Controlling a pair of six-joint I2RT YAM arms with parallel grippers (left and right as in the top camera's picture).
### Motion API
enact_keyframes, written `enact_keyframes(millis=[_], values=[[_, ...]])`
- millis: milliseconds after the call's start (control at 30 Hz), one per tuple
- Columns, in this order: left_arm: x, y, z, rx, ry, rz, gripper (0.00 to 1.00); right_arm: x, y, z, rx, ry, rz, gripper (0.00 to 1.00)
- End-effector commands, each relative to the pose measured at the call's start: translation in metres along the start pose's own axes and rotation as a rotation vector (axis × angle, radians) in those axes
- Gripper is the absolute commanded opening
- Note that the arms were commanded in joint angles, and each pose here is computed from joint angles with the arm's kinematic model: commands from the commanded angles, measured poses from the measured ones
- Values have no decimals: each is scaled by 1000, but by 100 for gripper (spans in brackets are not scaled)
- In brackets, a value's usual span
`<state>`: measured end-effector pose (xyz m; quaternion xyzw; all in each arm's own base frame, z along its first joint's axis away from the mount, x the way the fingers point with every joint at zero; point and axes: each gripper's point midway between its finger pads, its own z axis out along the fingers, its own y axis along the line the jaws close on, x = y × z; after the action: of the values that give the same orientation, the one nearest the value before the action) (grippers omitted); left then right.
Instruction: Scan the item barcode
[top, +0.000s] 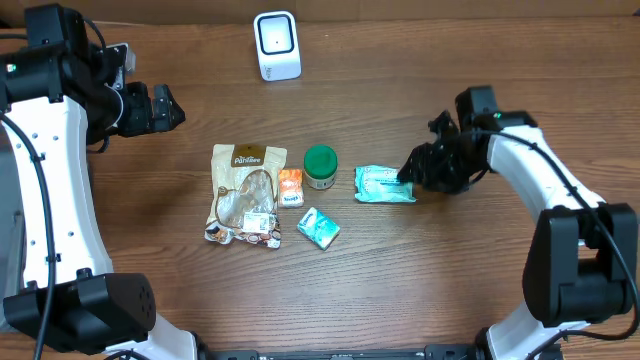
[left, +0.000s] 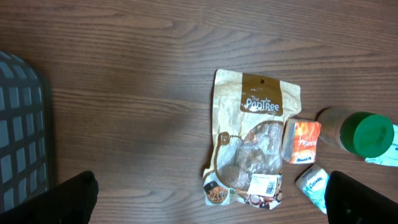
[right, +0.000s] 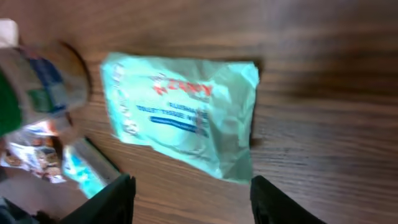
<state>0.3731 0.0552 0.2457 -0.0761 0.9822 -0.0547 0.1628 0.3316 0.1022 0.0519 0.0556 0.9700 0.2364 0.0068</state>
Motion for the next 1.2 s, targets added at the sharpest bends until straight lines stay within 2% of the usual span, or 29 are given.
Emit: enact_keyframes(millis=[0,333,400,567,633,733,967,1067,1167], values=[[-3,-3,-8,-2,-25,39,100,9,-8,17,-19,22,-1,61],[-3,-3,-8,-2,-25,39,99,6,-19,51,-55,-10,-25,61],[-3,-3,-8,-2,-25,39,99,4,-21,55,-55,-12,-26,58],[-3,-3,-8,-2,-25,39,100,8,-30,71,-47,26,-4,32],[-3,-3,-8,-2,-25,39,99,8,-30,71,-47,27,-4,25],[-3,-3,-8,-2,-25,39,99,8,-30,71,-47,27,-2,4],[-3,-3,-8,-2,-25,39,100,-1,-15,54,-117,-5,3,4],[-3,-3,-8,-2,-25,39,99,-11,1,20,-110,-63,-12,4],[-3,-3,-8,-2,-25,39,100,-21,4,-15,-20,-136,-7,4]])
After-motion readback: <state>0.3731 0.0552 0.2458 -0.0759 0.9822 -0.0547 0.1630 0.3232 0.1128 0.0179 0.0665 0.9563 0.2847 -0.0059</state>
